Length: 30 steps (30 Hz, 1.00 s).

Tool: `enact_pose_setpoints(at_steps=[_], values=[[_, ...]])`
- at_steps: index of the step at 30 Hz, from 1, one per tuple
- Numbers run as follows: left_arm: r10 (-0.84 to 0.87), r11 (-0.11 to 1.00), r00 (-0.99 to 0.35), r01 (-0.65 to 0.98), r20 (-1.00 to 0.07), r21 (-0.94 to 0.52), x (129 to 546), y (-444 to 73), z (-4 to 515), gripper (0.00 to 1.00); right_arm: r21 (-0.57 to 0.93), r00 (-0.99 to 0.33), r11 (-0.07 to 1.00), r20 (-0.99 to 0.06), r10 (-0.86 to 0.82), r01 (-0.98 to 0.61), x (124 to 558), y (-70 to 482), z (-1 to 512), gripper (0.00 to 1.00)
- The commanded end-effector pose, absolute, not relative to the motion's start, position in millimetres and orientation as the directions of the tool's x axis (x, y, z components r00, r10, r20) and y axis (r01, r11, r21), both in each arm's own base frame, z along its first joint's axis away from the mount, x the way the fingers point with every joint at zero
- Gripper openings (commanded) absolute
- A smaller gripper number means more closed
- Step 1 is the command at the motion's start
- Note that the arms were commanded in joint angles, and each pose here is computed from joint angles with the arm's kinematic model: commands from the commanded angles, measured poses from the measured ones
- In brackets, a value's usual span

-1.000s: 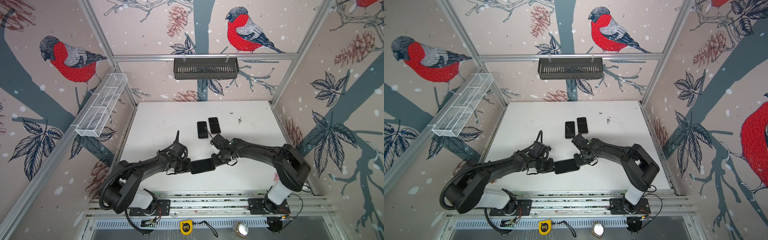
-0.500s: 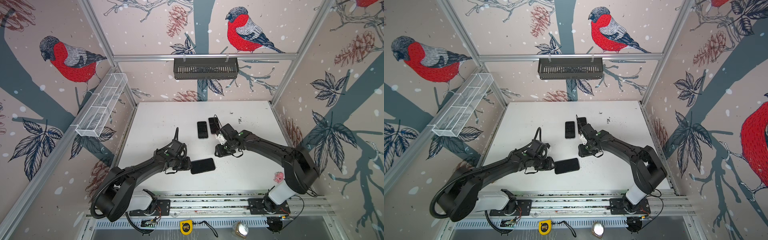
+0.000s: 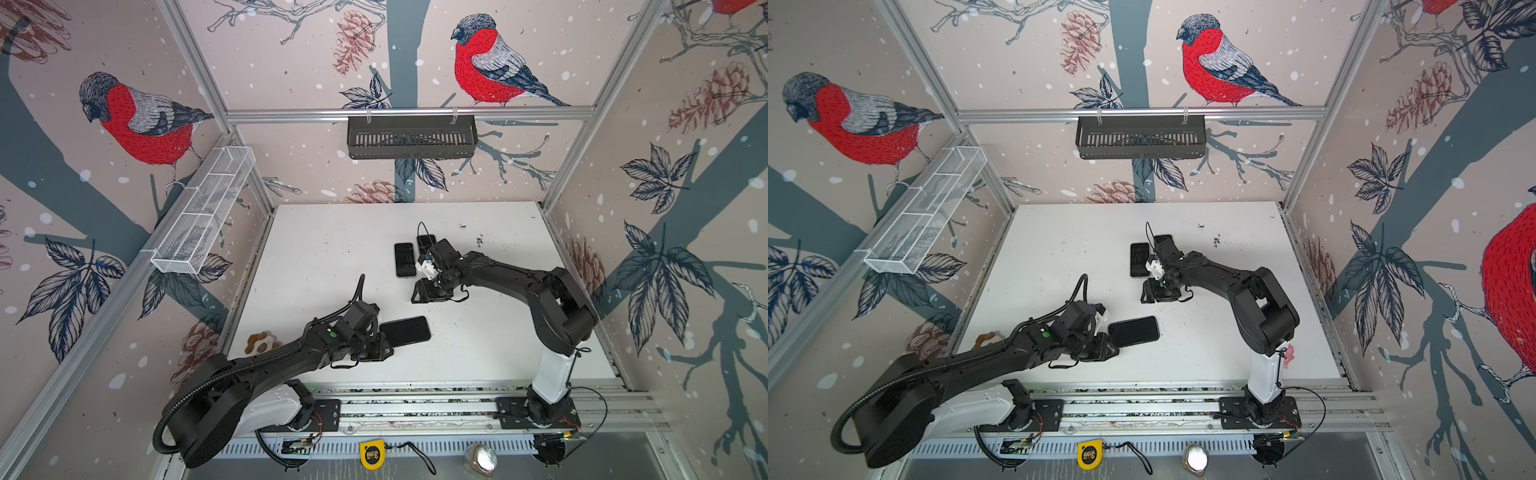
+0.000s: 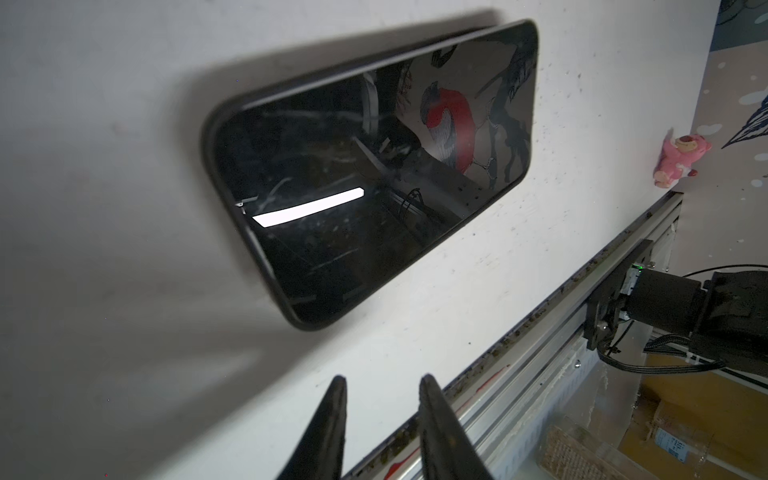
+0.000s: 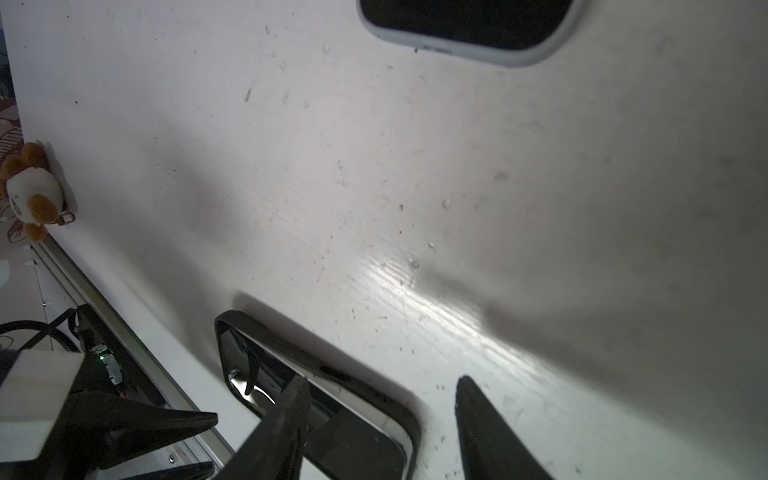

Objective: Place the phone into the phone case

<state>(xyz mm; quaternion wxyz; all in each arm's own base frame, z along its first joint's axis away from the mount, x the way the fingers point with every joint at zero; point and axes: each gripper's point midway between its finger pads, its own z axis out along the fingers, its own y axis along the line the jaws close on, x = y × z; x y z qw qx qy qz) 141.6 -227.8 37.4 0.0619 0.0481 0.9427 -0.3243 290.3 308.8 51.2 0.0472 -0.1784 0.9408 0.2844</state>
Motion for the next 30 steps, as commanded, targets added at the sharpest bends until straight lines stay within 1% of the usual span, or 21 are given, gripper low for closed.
enact_pose_setpoints(at_steps=[1,6,10,14,19,23,25,28,30], values=[[0.026,0.745,-0.989,0.116,-0.146,-0.657,142,-237,39,0.32,0.573,-0.932,0.737,-0.174,-0.318,-0.358,286,323,50,0.59],[0.043,0.766,-0.993,0.105,-0.113,-0.634,144,-235,23,0.34,0.579,-0.935,0.738,-0.151,-0.321,-0.347,269,319,42,0.58],[0.017,0.789,-0.995,0.073,-0.097,-0.61,161,-228,16,0.33,0.587,-0.936,0.735,-0.131,-0.327,-0.339,244,312,38,0.58],[-0.009,0.792,-0.993,0.064,-0.116,-0.607,182,-220,23,0.33,0.609,-0.942,0.726,-0.123,-0.311,-0.319,222,304,37,0.58],[0.011,0.832,-0.993,0.075,-0.119,-0.549,192,-211,24,0.33,0.587,-0.951,0.751,-0.141,-0.274,-0.303,223,284,42,0.58],[0.005,0.852,-0.991,0.074,-0.134,-0.519,200,-208,28,0.34,0.519,-0.942,0.787,-0.162,-0.294,-0.334,226,272,46,0.57],[-0.007,0.857,-0.99,0.065,-0.139,-0.511,204,-206,29,0.34,0.515,-0.94,0.786,-0.16,-0.303,-0.341,224,272,46,0.55],[-0.014,0.872,-0.991,0.054,-0.136,-0.486,209,-203,26,0.33,0.51,-0.938,0.788,-0.154,-0.311,-0.345,222,273,44,0.44],[-0.018,0.887,-0.99,0.05,-0.143,-0.458,214,-199,27,0.33,0.502,-0.936,0.79,-0.153,-0.319,-0.351,221,275,42,0.39]])
